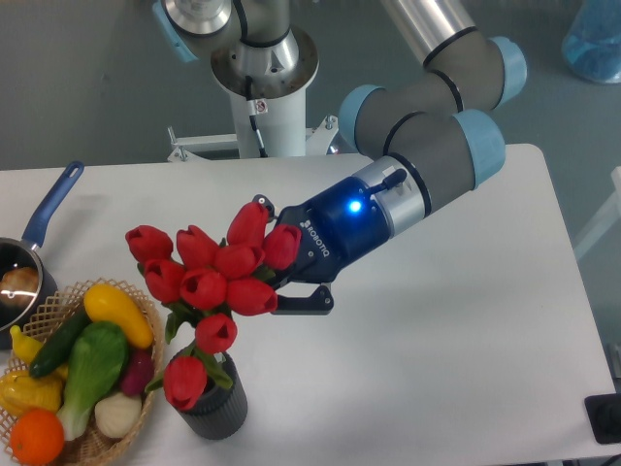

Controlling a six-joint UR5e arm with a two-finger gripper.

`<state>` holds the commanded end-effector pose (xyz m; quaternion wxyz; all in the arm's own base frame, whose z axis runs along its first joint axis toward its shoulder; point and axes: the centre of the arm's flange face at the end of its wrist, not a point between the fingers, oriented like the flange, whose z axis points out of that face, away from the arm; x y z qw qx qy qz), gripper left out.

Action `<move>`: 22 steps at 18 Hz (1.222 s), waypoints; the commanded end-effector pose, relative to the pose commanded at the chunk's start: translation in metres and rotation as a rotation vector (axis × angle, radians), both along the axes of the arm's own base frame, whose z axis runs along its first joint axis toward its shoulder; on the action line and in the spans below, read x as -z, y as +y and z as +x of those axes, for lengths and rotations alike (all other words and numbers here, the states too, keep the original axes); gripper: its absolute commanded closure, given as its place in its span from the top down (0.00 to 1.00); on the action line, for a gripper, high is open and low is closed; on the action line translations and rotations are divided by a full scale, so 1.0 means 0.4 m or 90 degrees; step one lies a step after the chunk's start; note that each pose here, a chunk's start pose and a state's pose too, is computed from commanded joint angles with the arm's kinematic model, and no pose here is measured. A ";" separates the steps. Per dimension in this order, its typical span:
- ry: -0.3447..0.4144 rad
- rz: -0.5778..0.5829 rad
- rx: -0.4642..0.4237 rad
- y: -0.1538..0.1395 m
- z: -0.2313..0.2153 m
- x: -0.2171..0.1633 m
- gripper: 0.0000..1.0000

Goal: Insert the flowers into the vase
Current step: 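Lower the tulip stems into the black vase opening, then push the tulips further down into the vase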

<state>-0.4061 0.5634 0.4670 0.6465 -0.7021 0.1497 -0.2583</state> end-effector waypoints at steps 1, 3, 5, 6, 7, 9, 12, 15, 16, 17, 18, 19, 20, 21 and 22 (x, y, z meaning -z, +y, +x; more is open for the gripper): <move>-0.002 -0.002 0.001 0.004 -0.001 0.007 0.06; -0.003 -0.002 0.002 0.008 -0.003 0.012 0.05; -0.002 -0.002 0.003 0.013 -0.006 0.013 0.05; -0.004 -0.003 0.004 0.018 -0.008 0.020 0.05; -0.005 -0.003 0.006 0.023 -0.007 0.024 0.05; -0.008 -0.007 0.007 0.030 -0.008 0.040 0.05; -0.012 -0.014 0.013 0.045 0.002 0.058 0.05; -0.011 -0.017 0.013 0.048 0.007 0.060 0.05; -0.012 -0.018 0.013 0.048 0.007 0.065 0.05; -0.012 -0.022 0.014 0.051 0.011 0.068 0.05; -0.011 -0.029 0.014 0.058 0.015 0.080 0.05; -0.012 -0.034 0.014 0.060 0.015 0.090 0.05; -0.013 -0.039 0.012 0.063 0.012 0.102 0.05; -0.011 -0.047 0.009 0.066 0.007 0.114 0.05; -0.008 -0.056 0.005 0.068 0.004 0.126 0.05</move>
